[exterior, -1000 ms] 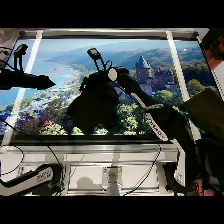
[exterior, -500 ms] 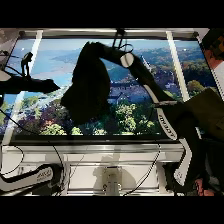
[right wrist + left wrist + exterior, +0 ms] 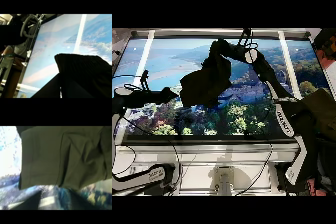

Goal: Fold the clothes and pants, and hang the long-sleeved shirts on hangers.

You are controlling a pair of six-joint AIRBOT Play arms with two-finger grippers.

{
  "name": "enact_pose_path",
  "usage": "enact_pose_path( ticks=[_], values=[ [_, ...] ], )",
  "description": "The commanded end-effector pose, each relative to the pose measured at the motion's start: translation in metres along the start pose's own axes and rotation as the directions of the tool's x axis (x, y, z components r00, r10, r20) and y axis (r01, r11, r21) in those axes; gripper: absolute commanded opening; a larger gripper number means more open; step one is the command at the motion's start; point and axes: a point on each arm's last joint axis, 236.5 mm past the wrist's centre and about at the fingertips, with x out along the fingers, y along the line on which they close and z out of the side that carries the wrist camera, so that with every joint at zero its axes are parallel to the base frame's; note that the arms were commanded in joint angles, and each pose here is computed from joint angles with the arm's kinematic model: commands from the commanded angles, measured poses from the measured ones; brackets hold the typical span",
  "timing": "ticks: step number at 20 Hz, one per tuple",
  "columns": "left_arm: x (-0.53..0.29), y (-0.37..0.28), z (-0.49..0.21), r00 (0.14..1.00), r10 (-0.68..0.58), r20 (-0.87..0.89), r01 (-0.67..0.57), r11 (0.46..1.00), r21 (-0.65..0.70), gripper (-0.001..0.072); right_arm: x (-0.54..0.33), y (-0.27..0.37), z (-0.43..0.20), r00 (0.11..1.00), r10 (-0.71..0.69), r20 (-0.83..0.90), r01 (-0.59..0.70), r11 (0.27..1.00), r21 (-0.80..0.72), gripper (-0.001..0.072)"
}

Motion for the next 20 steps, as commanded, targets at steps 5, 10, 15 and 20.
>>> enact_pose_path(
  ticks=[5, 10, 15, 20],
  values=[
    [0.018, 0.024, 0.008, 0.999, 0.007, 0.046, -0.008, 0.999, 0.031, 0.0505, -0.006, -0.012, -0.013, 0.996, -0.018, -0.091, 0.02, 1.0, 0.02, 0.0021],
    [0.041, 0.048, -0.008, 1.0, 0.014, -0.017, -0.014, 0.999, 0.035, 0.0503, -0.007, -0.015, -0.015, 0.994, -0.023, -0.107, 0.026, 0.999, 0.022, 0.0021],
    [0.047, 0.051, -0.012, 0.999, 0.009, -0.032, -0.008, 0.999, 0.05, 0.0503, -0.007, -0.015, -0.015, 0.994, -0.023, -0.108, 0.026, 0.999, 0.023, 0.0021],
    [0.054, 0.04, -0.016, 0.999, -0.009, -0.047, 0.013, 0.994, 0.104, 0.0499, -0.007, -0.014, -0.015, 0.994, -0.019, -0.108, 0.022, 0.999, 0.028, 0.0021]
  ],
)
